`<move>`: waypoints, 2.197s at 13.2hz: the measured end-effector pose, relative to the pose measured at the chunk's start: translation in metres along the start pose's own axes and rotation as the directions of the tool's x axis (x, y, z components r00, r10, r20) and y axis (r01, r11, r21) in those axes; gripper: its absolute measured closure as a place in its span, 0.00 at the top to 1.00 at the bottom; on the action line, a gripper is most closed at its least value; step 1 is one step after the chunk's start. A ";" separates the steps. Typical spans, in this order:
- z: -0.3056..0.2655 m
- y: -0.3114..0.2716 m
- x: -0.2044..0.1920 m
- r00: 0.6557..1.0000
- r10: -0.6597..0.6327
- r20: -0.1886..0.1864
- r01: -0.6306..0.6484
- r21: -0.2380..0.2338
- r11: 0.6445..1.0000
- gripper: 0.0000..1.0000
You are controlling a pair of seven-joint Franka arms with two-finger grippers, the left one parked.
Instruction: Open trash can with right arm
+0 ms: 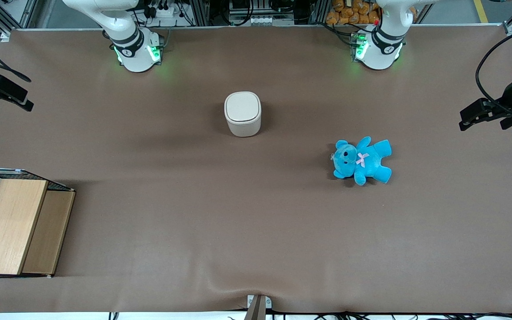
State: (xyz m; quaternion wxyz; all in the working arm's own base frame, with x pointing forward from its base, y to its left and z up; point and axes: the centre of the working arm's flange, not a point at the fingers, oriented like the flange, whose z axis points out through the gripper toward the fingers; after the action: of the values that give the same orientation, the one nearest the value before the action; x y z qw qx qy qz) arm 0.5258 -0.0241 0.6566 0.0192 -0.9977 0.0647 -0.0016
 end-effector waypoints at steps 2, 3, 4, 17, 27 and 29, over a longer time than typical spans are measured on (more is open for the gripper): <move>0.001 0.000 0.000 1.000 0.000 0.001 0.000 0.000 1.000 1.00; 0.001 0.000 0.000 1.000 -0.001 0.001 0.001 0.000 1.000 1.00; 0.001 0.000 0.000 1.000 -0.002 0.001 0.002 0.000 1.000 1.00; 0.012 -0.070 -0.018 0.994 -0.062 0.086 0.063 -0.013 0.998 1.00; 0.060 -0.230 -0.049 0.983 -0.085 0.164 0.091 -0.026 0.996 1.00; 0.070 -0.259 -0.055 0.981 -0.083 0.176 0.091 -0.036 0.995 1.00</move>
State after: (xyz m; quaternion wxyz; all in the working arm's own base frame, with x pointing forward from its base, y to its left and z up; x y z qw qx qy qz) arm 0.5047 0.2420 0.5963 0.0026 -0.9961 0.0192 0.0861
